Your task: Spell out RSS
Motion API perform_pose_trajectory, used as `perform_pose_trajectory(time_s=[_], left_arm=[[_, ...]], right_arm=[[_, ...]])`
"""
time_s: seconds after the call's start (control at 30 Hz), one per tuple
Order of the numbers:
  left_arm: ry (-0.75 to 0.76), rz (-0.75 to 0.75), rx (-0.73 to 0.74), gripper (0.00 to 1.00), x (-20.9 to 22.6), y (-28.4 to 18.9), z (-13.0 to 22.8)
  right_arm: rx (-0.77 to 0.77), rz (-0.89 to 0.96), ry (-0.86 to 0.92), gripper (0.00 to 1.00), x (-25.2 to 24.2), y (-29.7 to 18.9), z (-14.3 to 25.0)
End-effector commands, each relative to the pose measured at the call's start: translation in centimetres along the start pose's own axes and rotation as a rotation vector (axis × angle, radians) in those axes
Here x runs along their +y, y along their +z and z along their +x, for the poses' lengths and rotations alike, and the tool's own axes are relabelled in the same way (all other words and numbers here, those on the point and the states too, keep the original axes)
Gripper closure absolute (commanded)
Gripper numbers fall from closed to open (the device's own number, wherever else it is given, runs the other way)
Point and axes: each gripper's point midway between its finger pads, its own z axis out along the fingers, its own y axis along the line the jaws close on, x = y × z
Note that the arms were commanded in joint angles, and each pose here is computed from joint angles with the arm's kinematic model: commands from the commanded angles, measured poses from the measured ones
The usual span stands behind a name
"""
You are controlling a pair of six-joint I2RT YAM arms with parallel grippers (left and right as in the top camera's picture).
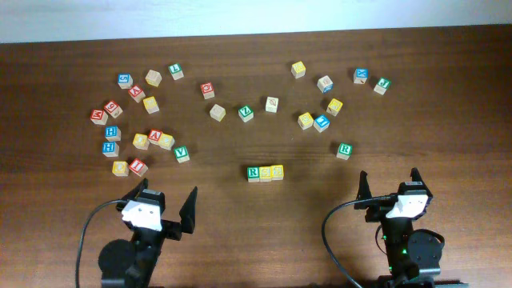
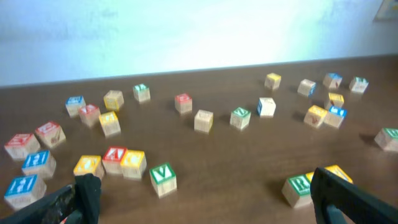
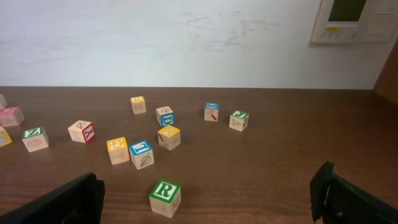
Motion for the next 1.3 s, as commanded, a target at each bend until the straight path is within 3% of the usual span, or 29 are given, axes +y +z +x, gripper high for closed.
perform_pose_trajectory(time_s=[0.0,0.27,0.6,1.27], left_arm=[[0.028,0.006,-0.066,0.01,0.0,0.2,0.4],[0.054,-0.008,-0.203,0.01,0.3,0.6,-0.4],[-0.085,-0.284,-0.115,0.01,5.1,0.2,2.1],[0.019,-0.278,-0.095,0.01,5.0,0.3,2.2]], right_arm=[[0.004,-0.012,0.010,0.02,0.2,0.0,0.3],[0.004,-0.012,0.010,0.02,0.2,0.0,0.3],[0.004,-0.012,0.010,0.02,0.2,0.0,0.3],[0.004,-0.012,0.010,0.02,0.2,0.0,0.3]])
